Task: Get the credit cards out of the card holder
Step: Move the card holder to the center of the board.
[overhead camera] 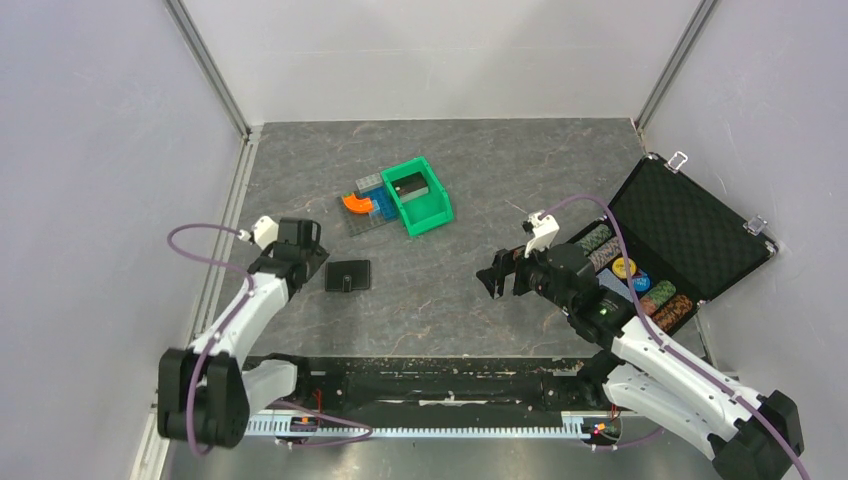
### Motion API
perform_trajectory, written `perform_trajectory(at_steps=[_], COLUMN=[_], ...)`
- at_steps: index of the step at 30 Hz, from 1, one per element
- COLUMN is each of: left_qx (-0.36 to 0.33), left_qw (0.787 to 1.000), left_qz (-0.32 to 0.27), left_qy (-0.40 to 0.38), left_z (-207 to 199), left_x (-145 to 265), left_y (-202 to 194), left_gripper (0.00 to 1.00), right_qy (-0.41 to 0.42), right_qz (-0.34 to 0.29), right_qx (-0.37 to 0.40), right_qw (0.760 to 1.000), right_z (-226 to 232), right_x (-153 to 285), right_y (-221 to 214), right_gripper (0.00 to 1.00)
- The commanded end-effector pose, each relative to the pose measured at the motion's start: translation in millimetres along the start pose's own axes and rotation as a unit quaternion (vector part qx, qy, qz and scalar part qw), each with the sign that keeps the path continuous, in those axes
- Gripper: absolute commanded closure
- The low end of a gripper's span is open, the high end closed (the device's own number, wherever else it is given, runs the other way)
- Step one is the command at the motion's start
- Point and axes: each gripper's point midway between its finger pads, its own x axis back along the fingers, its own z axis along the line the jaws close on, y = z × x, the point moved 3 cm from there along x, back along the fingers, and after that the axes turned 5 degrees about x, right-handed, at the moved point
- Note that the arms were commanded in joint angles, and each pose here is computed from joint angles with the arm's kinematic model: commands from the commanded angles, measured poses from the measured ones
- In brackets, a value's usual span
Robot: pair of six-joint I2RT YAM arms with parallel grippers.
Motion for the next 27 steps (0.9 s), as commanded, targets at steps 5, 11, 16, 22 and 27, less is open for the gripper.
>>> perform_trajectory(at_steps=[5,11,16,22,27], left_qx=[-0.122,-0.139,-0.147,-0.151,-0.148], left_qw=[0.988,0.977,0.966,0.951,0.927], left_qz=[0.083,0.142,0.179,0.22,0.262], left_qy=[-0.035,-0.072,-0.119,-0.156,-0.223], left_z=[-27,-35,-41,-38,-53], left_x=[-24,-31,-15,14,49], left_y=[-15,-41,-60,-100,-140], left_gripper=[0.31,0.35,0.41,0.45,0.47], right_qy=[0.02,0.015,0.016,0.005,0.009], right_qz=[-0.027,-0.024,-0.01,-0.003,-0.003], right_qx=[0.038,0.048,0.053,0.049,0.042], right_qw=[0.999,0.998,0.998,0.999,0.999], right_z=[6,3,3,-2,1], right_x=[3,2,1,-1,-4], right_y=[19,16,12,5,7], right_gripper=[0.06,0.06,0.06,0.07,0.08])
